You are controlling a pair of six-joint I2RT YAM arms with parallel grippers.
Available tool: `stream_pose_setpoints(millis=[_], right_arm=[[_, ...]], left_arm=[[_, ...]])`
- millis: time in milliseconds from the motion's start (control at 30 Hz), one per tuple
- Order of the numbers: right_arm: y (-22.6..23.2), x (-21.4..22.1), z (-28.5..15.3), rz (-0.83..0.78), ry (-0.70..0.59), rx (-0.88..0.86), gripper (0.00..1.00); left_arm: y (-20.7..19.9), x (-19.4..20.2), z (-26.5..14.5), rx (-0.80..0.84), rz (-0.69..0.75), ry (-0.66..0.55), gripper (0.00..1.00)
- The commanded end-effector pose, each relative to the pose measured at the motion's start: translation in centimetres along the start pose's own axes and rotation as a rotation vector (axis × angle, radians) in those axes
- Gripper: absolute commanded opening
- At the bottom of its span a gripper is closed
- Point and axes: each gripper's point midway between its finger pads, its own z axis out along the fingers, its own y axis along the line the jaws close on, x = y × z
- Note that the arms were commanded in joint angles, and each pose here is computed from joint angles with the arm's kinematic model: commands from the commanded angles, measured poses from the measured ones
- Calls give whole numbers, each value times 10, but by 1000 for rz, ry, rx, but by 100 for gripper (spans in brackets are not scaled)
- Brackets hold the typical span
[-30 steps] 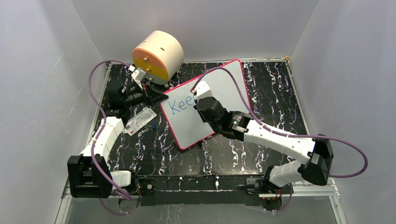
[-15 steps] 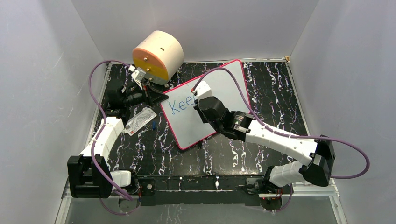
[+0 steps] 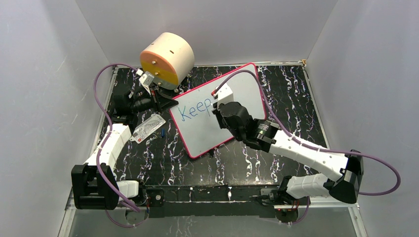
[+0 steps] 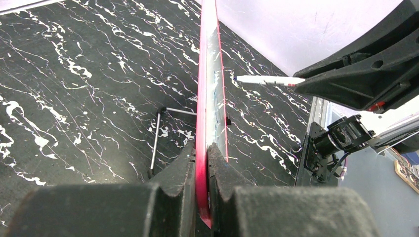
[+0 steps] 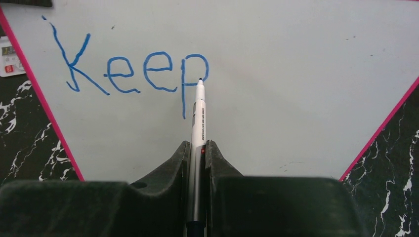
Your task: Write a sentence on the whiteboard
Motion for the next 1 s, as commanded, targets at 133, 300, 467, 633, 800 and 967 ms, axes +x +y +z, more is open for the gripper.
stream_pose_setpoints(millis=[133,300,467,633,800,967], right_arm=[[-36,-16,-9,43,-75,78,0],[-41,-14,-7,48,-77,76,0],[-44,-13,-4,37,-76,78,0],[-52,-13,-3,41,-74,90,0],[-51,-15,-2,46,-80,68,0],[-53,-13,0,37,-68,81,0]], left_arm=[[-9,17,3,54,60,43,0],[-9,17,3,54,59,43,0],[-9,17,2,54,58,45,0],[-9,18,3,55,53,47,0],[-8,18,3,57,50,49,0],[-7,19,4,57,46,51,0]])
